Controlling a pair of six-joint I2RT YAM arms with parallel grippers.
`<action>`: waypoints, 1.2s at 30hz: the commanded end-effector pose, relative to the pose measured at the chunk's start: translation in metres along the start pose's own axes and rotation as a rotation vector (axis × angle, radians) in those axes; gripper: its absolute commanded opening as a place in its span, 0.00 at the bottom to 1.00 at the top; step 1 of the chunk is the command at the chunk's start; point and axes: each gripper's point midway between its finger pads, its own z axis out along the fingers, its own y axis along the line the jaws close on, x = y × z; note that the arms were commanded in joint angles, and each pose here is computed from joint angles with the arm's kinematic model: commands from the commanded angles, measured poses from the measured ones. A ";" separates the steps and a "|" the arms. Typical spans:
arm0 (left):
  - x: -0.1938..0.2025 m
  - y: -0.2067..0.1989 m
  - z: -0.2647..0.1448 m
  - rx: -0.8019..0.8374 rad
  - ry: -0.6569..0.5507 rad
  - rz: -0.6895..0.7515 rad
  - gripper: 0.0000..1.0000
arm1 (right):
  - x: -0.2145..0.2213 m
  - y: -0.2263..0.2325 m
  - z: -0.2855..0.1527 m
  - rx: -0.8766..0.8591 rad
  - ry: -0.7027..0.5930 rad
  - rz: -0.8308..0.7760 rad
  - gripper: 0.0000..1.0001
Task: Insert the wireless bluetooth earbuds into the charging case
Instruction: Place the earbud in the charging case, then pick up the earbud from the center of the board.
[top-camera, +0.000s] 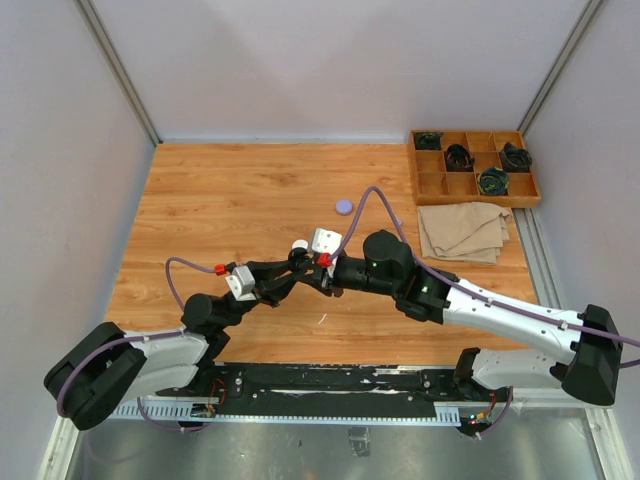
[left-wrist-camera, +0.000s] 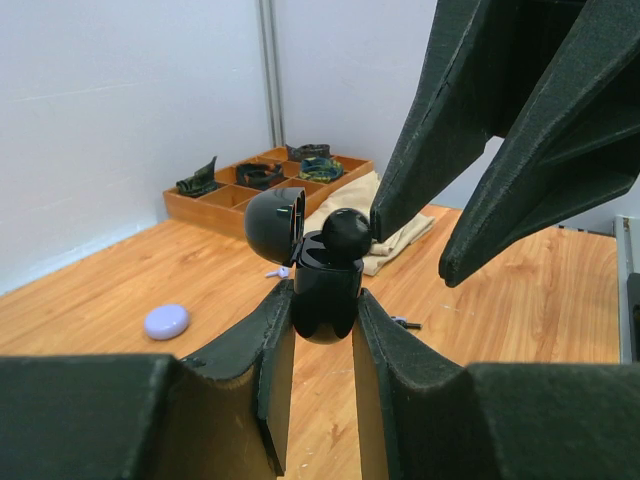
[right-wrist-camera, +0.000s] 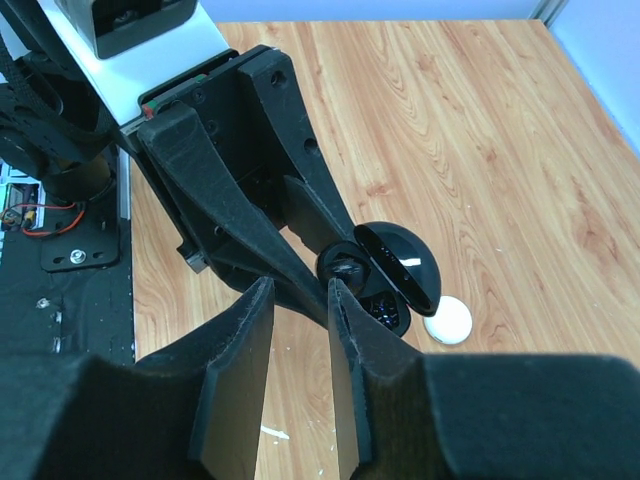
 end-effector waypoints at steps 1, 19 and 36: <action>0.004 -0.004 -0.012 0.002 0.003 0.000 0.00 | -0.017 -0.003 0.003 -0.018 -0.040 0.026 0.29; 0.011 0.004 -0.013 -0.041 0.025 0.003 0.00 | 0.006 -0.034 -0.031 0.188 0.135 0.053 0.35; 0.012 0.006 -0.013 -0.049 0.028 0.002 0.00 | 0.138 -0.066 -0.119 0.492 0.582 0.388 0.37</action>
